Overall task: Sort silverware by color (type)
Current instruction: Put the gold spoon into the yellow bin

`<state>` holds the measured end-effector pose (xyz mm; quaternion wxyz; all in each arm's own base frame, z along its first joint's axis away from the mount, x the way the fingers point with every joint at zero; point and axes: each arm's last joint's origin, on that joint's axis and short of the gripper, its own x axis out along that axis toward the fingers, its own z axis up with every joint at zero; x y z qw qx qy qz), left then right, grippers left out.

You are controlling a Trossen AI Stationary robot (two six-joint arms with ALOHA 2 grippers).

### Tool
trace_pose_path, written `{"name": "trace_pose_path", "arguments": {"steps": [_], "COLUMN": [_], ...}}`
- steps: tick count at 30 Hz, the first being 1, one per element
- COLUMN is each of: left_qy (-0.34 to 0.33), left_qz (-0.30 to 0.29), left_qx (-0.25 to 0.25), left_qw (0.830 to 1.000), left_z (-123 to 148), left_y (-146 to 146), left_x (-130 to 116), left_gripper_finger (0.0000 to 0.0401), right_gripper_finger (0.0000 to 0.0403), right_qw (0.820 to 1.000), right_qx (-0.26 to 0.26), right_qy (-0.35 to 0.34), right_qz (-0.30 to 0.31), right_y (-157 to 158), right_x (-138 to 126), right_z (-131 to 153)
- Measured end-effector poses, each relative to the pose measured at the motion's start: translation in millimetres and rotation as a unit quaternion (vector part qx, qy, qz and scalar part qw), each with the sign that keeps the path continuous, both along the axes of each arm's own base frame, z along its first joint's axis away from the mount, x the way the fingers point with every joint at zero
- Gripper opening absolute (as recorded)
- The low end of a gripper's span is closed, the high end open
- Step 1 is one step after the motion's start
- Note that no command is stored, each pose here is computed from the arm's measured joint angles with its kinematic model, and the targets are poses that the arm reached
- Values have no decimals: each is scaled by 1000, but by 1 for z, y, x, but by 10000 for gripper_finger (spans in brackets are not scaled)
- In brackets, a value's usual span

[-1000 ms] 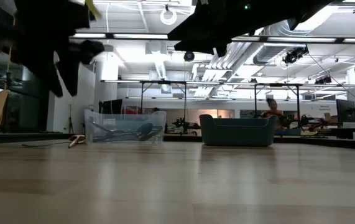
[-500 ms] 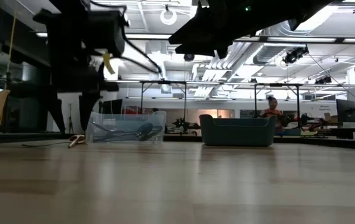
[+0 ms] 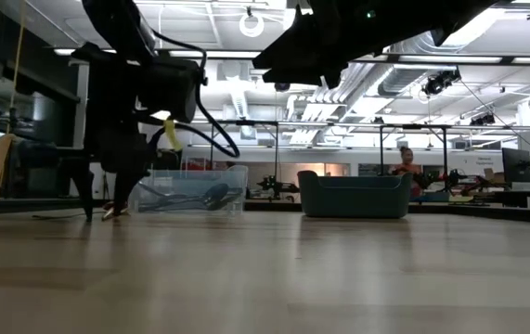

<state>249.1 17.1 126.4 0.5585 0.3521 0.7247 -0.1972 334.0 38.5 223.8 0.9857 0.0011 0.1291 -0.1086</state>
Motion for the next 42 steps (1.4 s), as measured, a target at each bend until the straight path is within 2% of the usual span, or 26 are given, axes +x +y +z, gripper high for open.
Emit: {"name": "trace_pose_path", "arguments": {"steps": [5, 14, 25, 42], "left_qy": [5, 0, -11, -108], "left_qz": [0, 8, 29, 47], "left_qx": [-9, -15, -17, -24], "left_qw": [1000, 1000, 999, 993], "left_z": [-1, -2, 5, 49], "left_y": [2, 2, 0, -3], "left_x": [-1, 0, 1, -6], "left_gripper_finger": [125, 12, 4, 2], "right_gripper_finger": [222, 222, 222, 222], "right_qw": [1000, 1000, 1000, 1000], "right_qx": [0, 0, 1, 0], "right_qy": [0, -1, 0, 4], "right_qz": [0, 0, 3, 2], "right_y": [0, 0, 0, 0], "right_x": [0, 0, 0, 0], "right_z": [0, 0, 0, -1]}}
